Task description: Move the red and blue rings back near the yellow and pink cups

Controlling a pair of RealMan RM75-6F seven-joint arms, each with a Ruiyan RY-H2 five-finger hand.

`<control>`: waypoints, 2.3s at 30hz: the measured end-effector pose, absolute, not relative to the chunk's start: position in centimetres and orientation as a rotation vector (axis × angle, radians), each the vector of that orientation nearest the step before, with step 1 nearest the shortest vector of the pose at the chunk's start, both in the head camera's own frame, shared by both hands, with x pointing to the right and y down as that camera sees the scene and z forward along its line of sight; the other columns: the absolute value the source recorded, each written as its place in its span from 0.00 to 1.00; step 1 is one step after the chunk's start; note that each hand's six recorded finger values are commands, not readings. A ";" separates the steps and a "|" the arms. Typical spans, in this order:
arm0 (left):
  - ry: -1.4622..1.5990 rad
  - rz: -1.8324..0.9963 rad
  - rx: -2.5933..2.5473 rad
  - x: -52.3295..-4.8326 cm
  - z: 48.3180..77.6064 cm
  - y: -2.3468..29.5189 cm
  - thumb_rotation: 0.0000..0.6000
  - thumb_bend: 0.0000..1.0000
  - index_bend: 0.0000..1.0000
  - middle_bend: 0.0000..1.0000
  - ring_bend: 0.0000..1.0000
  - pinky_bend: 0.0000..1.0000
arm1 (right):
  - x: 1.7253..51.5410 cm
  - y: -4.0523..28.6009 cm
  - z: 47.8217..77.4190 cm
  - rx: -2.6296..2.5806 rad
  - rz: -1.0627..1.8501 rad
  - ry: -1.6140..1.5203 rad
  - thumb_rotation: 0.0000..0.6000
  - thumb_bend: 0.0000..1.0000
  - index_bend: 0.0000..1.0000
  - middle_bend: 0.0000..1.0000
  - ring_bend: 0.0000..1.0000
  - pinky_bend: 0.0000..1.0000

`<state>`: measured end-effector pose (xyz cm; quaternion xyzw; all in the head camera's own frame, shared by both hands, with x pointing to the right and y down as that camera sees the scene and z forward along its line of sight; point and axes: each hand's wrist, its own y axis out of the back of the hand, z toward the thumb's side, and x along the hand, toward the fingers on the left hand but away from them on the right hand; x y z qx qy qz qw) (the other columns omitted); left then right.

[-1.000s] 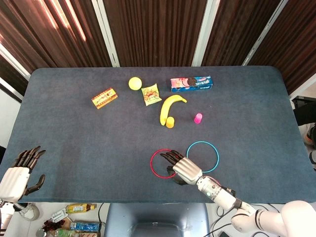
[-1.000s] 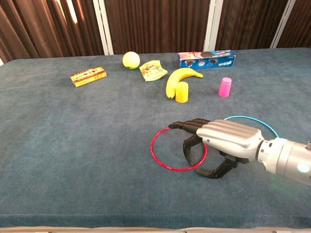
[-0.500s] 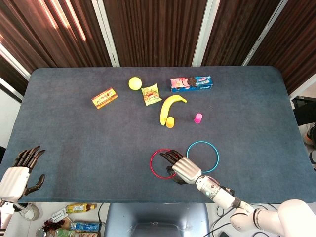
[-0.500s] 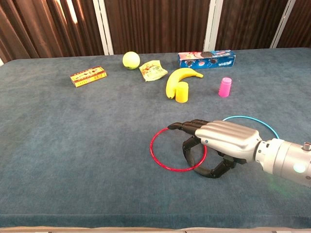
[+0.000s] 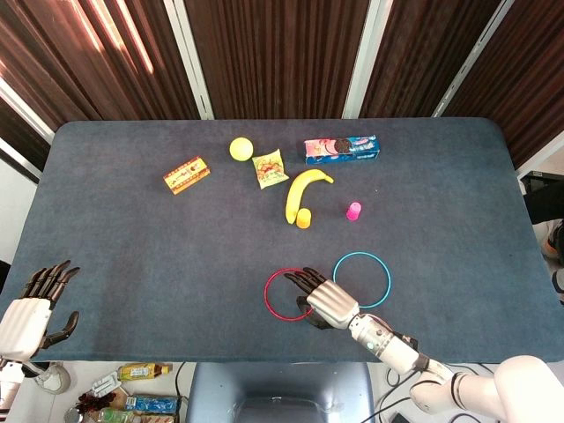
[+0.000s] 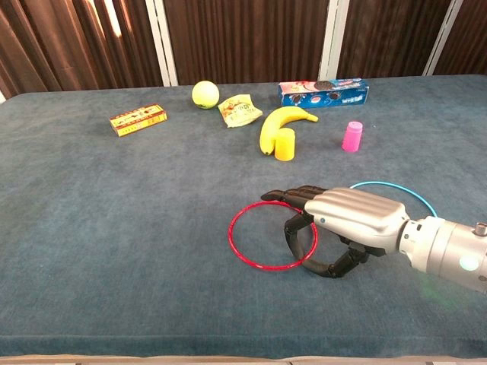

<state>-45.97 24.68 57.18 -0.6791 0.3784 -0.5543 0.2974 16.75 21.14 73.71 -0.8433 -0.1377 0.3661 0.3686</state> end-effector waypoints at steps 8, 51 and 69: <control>1.008 -1.471 -1.800 -46.0 57.1 24.7 1.00 0.45 0.09 0.00 0.00 0.07 | 16.6 20.3 73.1 -2.166 0.912 -0.415 1.00 0.57 0.81 0.11 0.00 0.00; 0.985 -1.514 -1.806 -46.1 58.2 24.4 1.00 0.45 0.09 0.00 0.00 0.07 | 20.9 7.0 74.8 -1.762 1.111 -0.635 1.00 0.57 0.84 0.13 0.00 0.00; 0.995 -1.509 -1.805 -46.1 58.1 24.3 1.00 0.45 0.09 0.00 0.00 0.07 | 21.3 8.1 74.9 -1.773 1.134 -0.585 1.00 0.45 0.20 0.05 0.00 0.00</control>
